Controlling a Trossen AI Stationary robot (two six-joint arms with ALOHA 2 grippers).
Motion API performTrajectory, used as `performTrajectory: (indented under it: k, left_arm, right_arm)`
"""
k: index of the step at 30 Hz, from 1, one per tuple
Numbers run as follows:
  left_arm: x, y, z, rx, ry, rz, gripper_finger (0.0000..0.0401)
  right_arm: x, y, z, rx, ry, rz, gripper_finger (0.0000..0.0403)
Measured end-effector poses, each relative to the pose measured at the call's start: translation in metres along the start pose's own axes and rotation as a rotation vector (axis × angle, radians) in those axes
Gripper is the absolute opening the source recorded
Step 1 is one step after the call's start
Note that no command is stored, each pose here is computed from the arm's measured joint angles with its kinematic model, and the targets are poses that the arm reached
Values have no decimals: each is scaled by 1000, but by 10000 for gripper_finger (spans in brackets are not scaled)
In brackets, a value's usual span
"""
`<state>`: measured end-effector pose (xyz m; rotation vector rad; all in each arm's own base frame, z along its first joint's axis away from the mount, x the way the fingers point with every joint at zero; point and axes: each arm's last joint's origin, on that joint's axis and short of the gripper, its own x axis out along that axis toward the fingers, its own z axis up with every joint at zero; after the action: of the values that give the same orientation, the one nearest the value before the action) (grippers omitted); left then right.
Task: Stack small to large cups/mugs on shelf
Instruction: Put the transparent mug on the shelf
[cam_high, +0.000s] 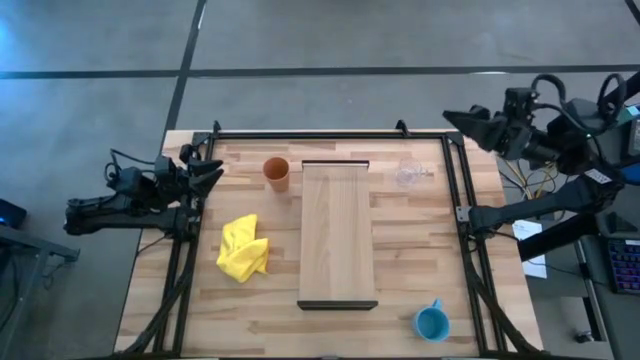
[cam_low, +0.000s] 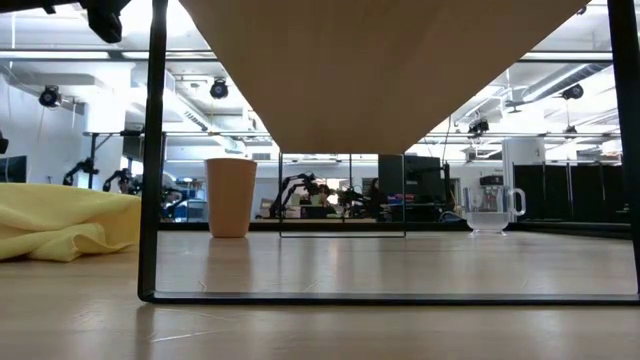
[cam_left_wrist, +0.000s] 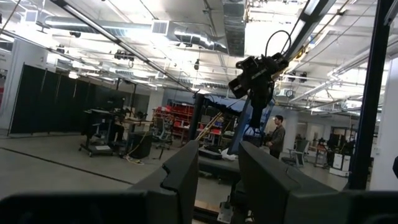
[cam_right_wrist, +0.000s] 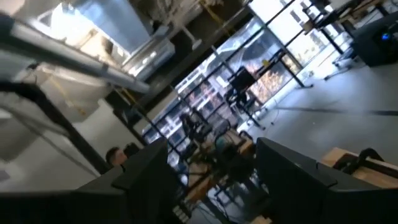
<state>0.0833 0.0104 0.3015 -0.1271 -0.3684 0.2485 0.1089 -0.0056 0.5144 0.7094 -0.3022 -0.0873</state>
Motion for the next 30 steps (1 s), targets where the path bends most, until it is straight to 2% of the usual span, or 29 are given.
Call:
performTrajectory:
  k: [6,10,14,21,26,30]
  left_arm:
    - [3,-2,12,-4,-20,-2,102]
    - [5,-3,20,-5,-27,-2,102]
    - [9,-5,30,-2,-14,-1,102]
    - [18,-9,47,40,172,17,102]
    - [26,-12,67,58,200,18,102]
    - [30,-15,81,101,181,12,102]
  right_arm:
    - [-4,1,3,-51,26,-34,230]
    - [-17,3,10,-75,93,-103,228]
    - [-24,0,12,-137,157,-281,228]
    - [-25,-13,4,-268,333,-596,228]
    - [-14,-24,-12,-342,506,-728,228]
    - [1,-32,-25,-393,589,-794,228]
